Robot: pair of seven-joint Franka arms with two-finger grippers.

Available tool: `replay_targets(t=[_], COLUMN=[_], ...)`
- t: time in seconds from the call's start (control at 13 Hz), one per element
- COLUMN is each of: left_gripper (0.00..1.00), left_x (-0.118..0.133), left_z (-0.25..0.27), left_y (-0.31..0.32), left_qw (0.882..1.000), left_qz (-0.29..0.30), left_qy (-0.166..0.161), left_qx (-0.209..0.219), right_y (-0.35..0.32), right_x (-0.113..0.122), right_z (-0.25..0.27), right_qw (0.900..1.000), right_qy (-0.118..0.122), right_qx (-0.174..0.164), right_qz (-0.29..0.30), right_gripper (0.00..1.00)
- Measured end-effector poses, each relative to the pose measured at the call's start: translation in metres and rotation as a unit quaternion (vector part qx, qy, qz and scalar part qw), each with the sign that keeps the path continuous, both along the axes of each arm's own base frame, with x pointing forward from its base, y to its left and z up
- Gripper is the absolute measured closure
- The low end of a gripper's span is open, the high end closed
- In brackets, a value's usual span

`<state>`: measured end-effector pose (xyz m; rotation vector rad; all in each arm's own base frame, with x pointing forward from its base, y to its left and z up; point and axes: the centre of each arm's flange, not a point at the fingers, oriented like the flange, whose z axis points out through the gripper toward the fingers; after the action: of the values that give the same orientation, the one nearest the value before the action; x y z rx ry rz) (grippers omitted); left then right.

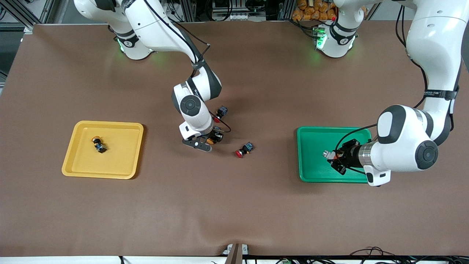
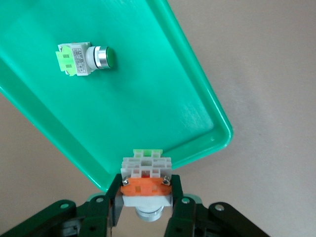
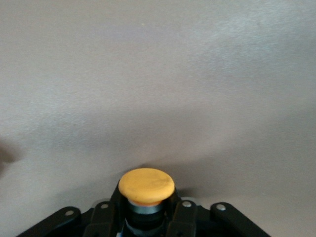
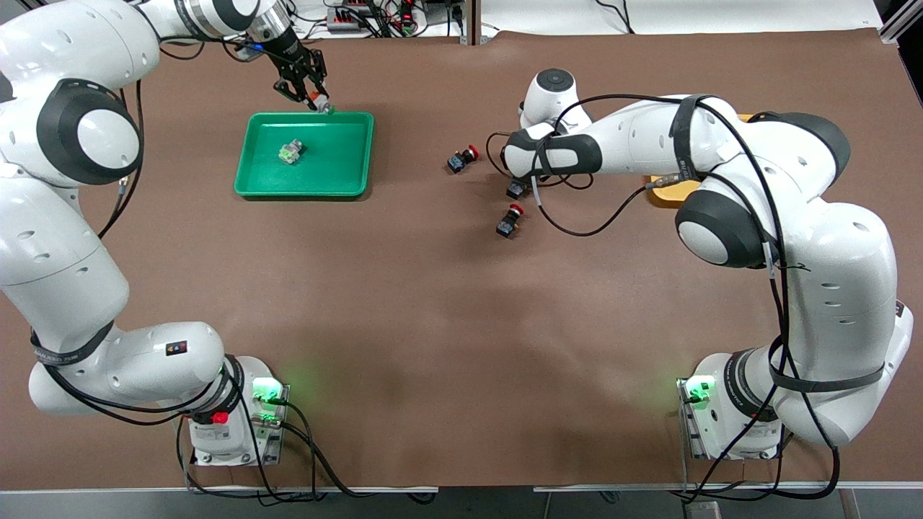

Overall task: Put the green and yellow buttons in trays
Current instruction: 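Lower the white button into the green tray while the right gripper grasps yellow, then place the yellow-capped button in the yellow tray with the right gripper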

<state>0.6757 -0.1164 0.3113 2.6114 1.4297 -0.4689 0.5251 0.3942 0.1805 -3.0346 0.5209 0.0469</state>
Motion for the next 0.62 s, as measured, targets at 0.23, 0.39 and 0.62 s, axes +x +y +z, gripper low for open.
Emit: replay_targets(t=[0.23, 0.39, 0.62], left_gripper=[0.59, 0.59, 0.59], left_x=[-0.011, -0.018, -0.019], left_z=[-0.027, -0.044, -0.056], left_y=[-0.005, -0.007, 0.003], left_qw=[1.0, 1.0, 0.999], left_qz=[-0.02, -0.028, -0.037], left_qy=[-0.005, -0.005, -0.004], left_qx=[-0.004, -0.005, 0.0], right_y=[-0.038, -0.076, -0.136], right_x=[0.017, 0.031, 0.04], right_z=[0.033, 0.069, 0.088], right_qw=[0.998, 0.996, 0.993], right_qy=[0.051, 0.075, 0.08], right_qx=[-0.027, -0.038, -0.057], right_qz=[0.025, 0.025, 0.068], right_gripper=[0.66, 0.66, 0.66])
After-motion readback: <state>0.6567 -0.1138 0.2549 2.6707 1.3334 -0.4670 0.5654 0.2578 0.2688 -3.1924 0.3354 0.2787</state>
